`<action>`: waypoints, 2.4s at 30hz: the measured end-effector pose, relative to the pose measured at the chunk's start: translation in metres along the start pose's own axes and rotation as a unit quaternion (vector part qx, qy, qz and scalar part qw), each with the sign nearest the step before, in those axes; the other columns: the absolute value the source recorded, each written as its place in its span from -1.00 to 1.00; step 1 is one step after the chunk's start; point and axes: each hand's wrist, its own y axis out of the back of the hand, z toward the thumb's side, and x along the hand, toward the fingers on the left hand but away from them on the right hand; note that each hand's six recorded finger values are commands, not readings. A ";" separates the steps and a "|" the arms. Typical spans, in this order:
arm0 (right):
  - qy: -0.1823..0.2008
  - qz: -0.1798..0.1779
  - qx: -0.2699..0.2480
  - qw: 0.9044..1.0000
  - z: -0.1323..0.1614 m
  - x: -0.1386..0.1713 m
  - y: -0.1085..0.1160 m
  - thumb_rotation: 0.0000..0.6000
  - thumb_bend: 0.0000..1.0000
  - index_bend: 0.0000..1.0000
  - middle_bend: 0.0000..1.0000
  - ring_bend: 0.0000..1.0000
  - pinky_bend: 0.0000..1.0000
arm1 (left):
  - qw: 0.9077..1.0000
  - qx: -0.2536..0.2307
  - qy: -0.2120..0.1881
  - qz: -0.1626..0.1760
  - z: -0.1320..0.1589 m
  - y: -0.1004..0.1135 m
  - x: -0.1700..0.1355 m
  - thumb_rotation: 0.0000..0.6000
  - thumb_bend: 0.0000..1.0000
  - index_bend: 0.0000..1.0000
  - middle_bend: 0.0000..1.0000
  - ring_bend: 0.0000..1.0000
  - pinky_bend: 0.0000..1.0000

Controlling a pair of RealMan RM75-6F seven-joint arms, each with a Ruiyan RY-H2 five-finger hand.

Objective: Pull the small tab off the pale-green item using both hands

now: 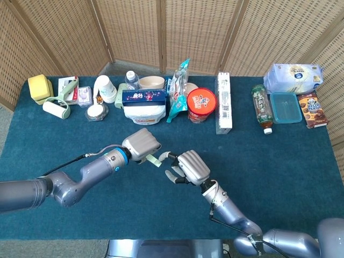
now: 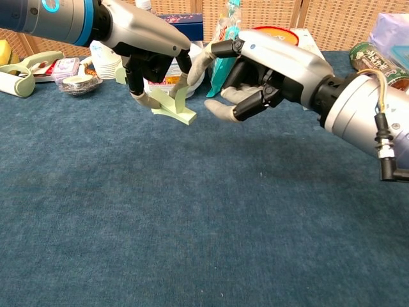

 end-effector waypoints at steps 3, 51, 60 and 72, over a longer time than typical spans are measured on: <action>0.000 0.002 0.000 1.000 0.000 -0.001 -0.002 1.00 -0.14 -0.27 1.00 1.00 0.85 | 1.000 0.000 -0.001 0.000 0.001 0.000 0.001 1.00 -0.24 0.19 1.00 1.00 1.00; 0.002 0.012 0.004 1.000 0.002 -0.011 -0.011 1.00 -0.14 -0.14 1.00 1.00 0.85 | 1.000 -0.004 -0.006 -0.003 0.007 0.002 0.002 1.00 -0.24 0.19 1.00 1.00 1.00; 0.002 0.013 0.006 1.000 0.002 -0.012 -0.013 1.00 -0.14 -0.07 1.00 1.00 0.85 | 1.000 -0.006 -0.010 -0.004 0.009 0.002 0.002 1.00 -0.24 0.19 1.00 1.00 1.00; -0.001 0.008 0.006 1.000 0.000 -0.015 -0.013 1.00 -0.11 0.04 1.00 1.00 0.85 | 1.000 -0.006 -0.012 -0.008 0.008 -0.002 0.000 1.00 -0.24 0.19 1.00 1.00 1.00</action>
